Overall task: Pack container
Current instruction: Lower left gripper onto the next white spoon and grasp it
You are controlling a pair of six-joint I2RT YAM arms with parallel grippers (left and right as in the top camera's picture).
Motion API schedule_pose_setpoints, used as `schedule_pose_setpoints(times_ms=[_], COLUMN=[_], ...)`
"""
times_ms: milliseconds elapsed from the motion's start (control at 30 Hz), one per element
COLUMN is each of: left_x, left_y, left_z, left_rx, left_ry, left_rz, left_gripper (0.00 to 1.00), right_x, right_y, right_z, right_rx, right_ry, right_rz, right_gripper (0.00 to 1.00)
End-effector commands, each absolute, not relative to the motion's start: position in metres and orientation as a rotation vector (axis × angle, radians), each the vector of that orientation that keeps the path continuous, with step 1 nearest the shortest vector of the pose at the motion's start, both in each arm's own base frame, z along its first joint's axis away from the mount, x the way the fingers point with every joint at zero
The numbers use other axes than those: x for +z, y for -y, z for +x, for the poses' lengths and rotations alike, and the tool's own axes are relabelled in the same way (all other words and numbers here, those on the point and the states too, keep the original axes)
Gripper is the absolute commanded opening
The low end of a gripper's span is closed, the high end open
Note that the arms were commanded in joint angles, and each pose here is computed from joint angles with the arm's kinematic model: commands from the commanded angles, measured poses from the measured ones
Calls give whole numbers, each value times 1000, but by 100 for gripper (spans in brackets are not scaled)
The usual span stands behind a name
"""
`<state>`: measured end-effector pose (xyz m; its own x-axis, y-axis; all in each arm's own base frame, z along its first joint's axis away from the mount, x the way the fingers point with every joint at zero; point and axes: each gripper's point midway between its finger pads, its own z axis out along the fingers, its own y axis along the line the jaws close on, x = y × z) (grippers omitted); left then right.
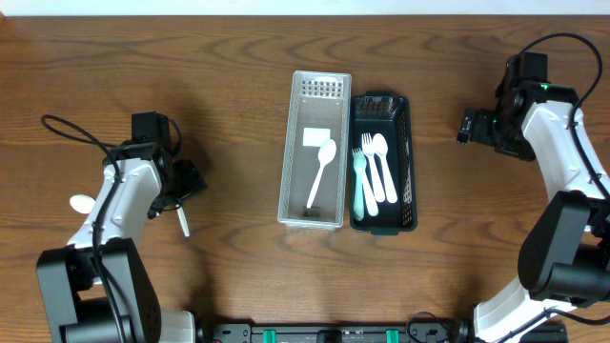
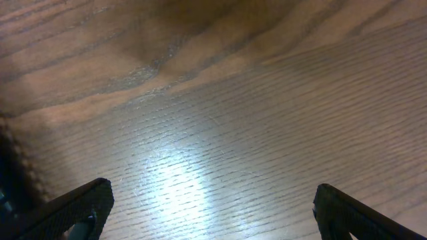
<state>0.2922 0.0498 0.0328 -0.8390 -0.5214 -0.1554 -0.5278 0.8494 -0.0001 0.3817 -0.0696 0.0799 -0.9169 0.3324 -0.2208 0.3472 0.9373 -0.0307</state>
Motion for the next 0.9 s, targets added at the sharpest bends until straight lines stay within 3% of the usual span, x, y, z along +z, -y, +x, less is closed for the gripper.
schedule_pose_setpoints(times_ms=[0,367,600,767,867], left_x=[22,-22,-24,-24,-24], left_y=[-43,-46,-47,-47,-47], left_z=[295,285,283,279,278], left_rx=[4,-26,-18,-17,-16], left_ry=[-2922,-3046,-3055,-3070,-3074], left_rz=[-728,-764,-773,-777,-779], left_gripper=[80,80,79,64,40], right_x=[91,90,90,90,90], right_y=[72,72,72,72,72], right_z=[384,383,383,383,383], right_rx=[-97,-97,-97,-97,-97], right_ry=[-2856,-2859,-2859,-2859,-2859], right_rz=[503,504,504,504,504], right_gripper=[99,99,99,99,99])
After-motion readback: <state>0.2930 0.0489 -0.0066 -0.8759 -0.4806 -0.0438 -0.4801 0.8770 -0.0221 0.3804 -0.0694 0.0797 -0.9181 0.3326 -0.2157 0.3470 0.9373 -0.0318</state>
